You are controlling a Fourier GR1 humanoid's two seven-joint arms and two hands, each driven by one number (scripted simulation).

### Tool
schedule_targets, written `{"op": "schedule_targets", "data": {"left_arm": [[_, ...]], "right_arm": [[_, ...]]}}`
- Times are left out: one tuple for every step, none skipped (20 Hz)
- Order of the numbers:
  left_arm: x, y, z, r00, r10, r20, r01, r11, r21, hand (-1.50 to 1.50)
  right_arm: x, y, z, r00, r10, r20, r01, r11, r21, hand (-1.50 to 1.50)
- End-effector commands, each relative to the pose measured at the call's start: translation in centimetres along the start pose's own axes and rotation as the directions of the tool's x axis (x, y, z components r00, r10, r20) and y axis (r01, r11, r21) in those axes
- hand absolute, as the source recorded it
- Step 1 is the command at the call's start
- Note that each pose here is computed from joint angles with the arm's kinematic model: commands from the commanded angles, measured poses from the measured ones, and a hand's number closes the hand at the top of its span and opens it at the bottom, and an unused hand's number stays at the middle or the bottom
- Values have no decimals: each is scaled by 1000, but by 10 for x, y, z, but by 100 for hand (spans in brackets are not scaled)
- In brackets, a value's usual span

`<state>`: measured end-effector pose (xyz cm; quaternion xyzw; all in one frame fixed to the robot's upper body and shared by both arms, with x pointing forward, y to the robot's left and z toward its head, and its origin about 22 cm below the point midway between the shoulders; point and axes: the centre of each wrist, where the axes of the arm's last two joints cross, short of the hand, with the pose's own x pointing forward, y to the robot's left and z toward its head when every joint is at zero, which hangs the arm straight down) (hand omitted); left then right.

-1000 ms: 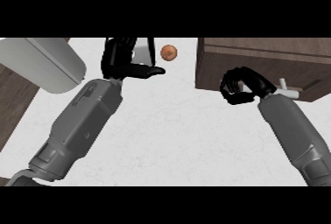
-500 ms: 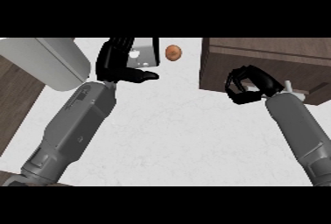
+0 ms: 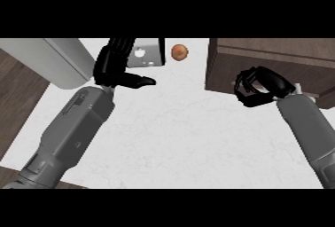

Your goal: Pick up the cup, place it into the drawer and close the drawer

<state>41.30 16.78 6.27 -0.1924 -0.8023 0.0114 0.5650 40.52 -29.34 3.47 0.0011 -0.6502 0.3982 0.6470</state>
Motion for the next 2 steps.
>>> {"op": "schedule_targets", "data": {"left_arm": [[2,6,3,1000,12,11,-12,1000,-3,-150],[4,4,0,1000,9,7,-9,1000,-5,-150]], "right_arm": [[54,-77,1,992,129,2,-124,956,-264,150],[54,-79,3,991,132,6,-126,957,-261,150]]}}
